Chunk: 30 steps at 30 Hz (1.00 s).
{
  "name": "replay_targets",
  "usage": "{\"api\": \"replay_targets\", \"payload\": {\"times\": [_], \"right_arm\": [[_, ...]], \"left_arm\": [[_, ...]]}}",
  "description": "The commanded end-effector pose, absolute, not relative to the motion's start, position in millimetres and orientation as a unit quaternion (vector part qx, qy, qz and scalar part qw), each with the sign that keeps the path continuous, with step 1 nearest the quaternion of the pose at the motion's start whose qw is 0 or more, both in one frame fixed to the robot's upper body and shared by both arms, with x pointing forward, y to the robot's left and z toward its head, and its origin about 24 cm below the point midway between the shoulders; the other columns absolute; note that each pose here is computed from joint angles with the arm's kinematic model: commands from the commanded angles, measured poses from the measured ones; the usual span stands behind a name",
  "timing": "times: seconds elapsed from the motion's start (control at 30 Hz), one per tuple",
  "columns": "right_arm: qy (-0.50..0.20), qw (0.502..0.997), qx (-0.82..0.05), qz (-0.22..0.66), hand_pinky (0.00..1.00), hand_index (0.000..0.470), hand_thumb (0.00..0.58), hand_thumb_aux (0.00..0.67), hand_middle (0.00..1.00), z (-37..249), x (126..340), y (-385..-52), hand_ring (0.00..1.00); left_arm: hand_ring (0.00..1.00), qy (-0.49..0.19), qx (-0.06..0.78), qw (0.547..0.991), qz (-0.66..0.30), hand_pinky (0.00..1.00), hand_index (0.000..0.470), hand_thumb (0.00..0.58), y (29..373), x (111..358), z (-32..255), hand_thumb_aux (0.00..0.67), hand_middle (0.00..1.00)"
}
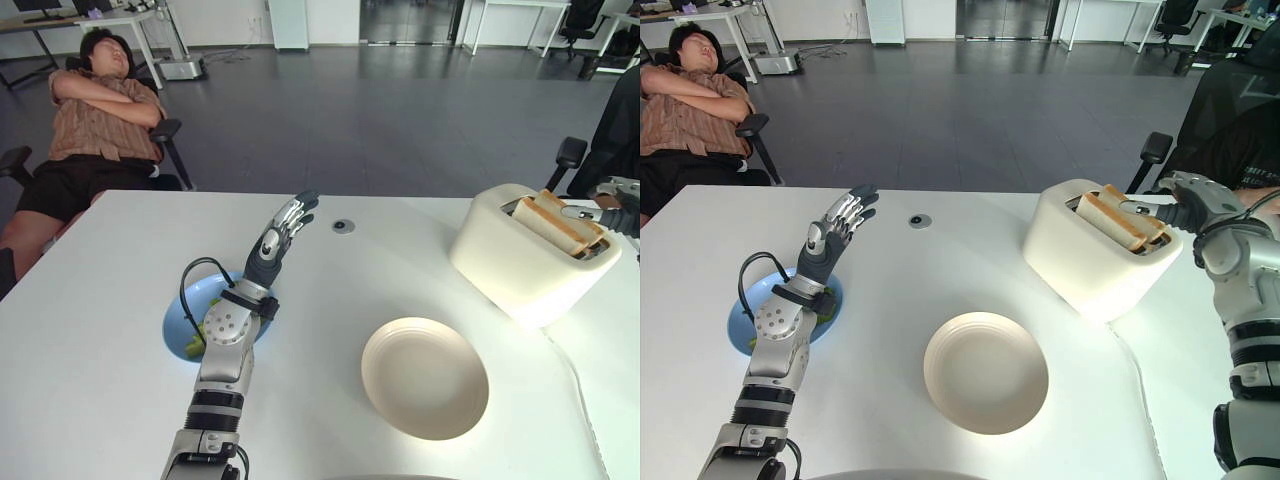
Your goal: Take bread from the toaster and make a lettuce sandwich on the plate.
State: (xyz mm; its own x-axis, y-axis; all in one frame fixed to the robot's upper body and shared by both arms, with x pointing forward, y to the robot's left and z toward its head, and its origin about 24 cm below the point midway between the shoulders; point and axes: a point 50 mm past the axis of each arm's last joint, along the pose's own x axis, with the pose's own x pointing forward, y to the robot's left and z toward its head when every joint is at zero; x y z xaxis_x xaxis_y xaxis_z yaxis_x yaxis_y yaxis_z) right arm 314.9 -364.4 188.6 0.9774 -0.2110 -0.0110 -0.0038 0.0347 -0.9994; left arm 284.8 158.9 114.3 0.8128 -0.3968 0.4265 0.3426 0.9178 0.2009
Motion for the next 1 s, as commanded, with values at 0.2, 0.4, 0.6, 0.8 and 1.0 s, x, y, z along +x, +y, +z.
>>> {"api": "replay_targets", "payload": {"times": [0.2, 0.4, 0.6, 0.8, 1.0], "right_arm": [[0.039, 0.691, -0.713, -0.116, 0.0, 0.0, 0.0, 0.0, 0.0, 206.5, 320.2, -368.8, 0.0], [0.038, 0.693, -0.715, -0.08, 0.0, 0.0, 0.0, 0.0, 0.0, 193.7, 325.3, -358.6, 0.0], [0.058, 0.697, -0.713, -0.06, 0.0, 0.0, 0.0, 0.0, 0.0, 183.1, 328.7, -358.0, 0.0], [0.073, 0.702, -0.707, -0.04, 0.0, 0.47, 0.58, 0.67, 0.0, 173.1, 330.8, -357.1, 0.0], [0.045, 0.735, -0.676, 0.009, 0.0, 0.47, 0.58, 0.67, 0.0, 167.4, 335.5, -335.9, 0.0]], "left_arm": [[0.0, -0.235, 0.063, 0.95, -0.196, 0.0, 0.0, 0.0, 158.9, 283.7, 114.8, 0.0, 0.0], [0.0, -0.236, 0.063, 0.95, -0.196, 0.0, 0.0, 0.0, 158.9, 283.5, 115.6, 0.0, 0.0], [0.0, -0.236, 0.063, 0.95, -0.196, 0.0, 0.0, 0.0, 158.9, 283.6, 116.3, 0.0, 0.0], [0.0, -0.235, 0.064, 0.95, -0.195, 0.0, 0.0, 0.0, 159.7, 284.3, 116.5, 0.0, 0.0], [0.0, -0.232, 0.064, 0.951, -0.194, 0.0, 0.0, 0.0, 161.1, 284.5, 115.0, 0.0, 0.0]]}}
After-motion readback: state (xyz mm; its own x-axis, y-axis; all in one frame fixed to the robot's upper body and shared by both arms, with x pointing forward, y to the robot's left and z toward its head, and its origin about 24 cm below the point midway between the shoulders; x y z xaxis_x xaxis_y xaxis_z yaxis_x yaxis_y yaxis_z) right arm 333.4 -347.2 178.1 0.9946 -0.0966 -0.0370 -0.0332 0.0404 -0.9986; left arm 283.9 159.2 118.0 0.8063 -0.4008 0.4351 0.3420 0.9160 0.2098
